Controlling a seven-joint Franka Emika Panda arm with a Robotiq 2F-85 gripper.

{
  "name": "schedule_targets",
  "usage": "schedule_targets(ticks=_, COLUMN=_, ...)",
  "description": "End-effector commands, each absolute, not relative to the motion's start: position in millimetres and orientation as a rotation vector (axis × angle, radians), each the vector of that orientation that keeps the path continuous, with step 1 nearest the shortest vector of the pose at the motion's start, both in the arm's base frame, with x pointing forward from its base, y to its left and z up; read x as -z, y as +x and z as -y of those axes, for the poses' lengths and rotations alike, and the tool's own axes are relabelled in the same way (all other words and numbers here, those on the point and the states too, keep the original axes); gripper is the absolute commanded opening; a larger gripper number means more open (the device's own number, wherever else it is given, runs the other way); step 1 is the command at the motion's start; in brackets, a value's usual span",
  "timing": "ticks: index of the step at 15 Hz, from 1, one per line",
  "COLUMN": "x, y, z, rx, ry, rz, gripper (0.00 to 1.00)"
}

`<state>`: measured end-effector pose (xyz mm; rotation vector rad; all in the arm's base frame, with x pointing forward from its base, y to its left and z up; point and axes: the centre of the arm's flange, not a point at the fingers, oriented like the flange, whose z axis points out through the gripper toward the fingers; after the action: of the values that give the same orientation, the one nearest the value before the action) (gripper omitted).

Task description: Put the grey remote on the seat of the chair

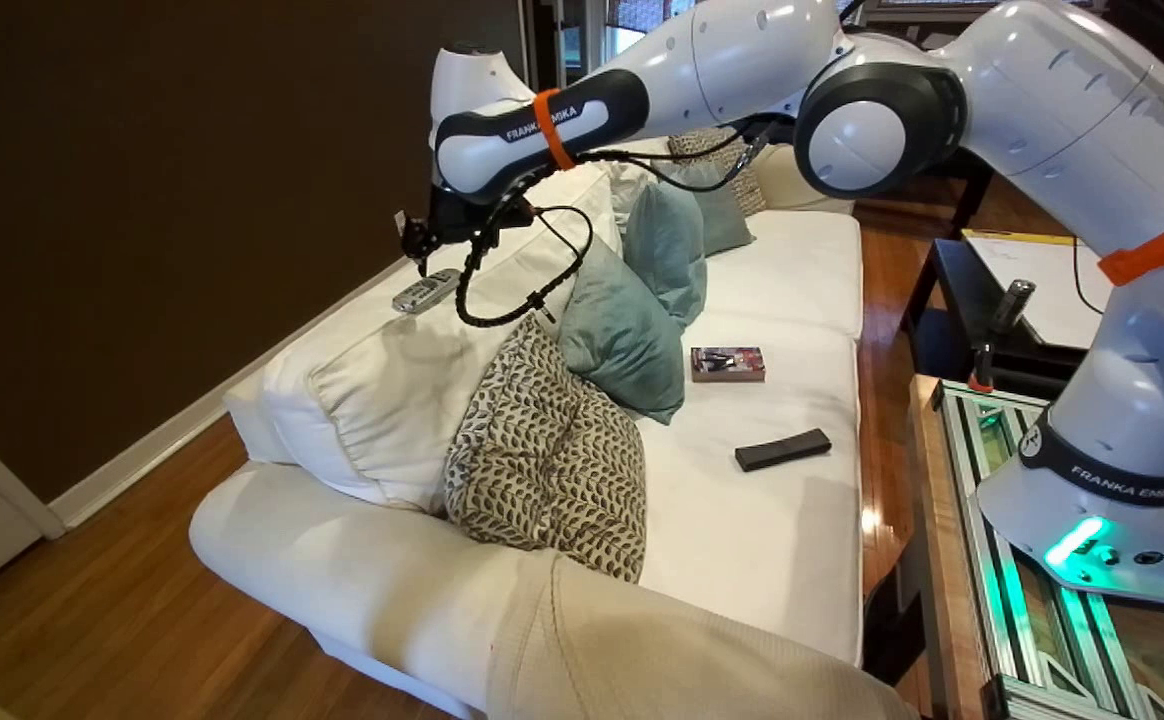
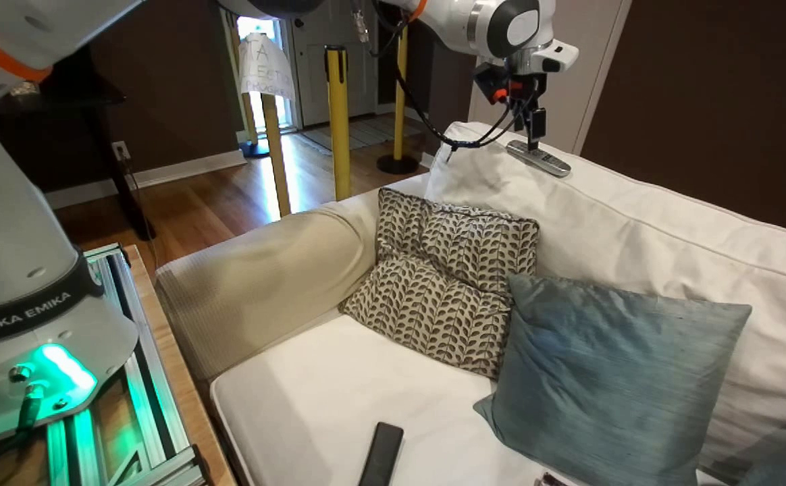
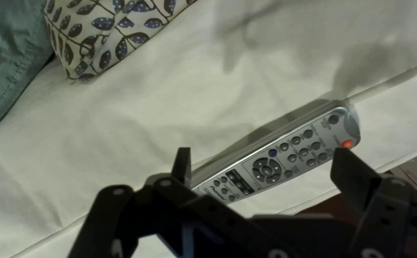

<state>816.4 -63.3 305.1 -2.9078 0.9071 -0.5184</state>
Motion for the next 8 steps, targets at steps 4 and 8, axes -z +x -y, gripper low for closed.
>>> schedule_targets(ticks=4, x=-287, y=849, z=74, rx=0.544, ry=-2.72, rz=-1.171, gripper=1.0)
schedule_targets(ticks=8, x=-278, y=856, z=78, rx=0.547, ry=-2.668, rz=-1.253, gripper=1.0)
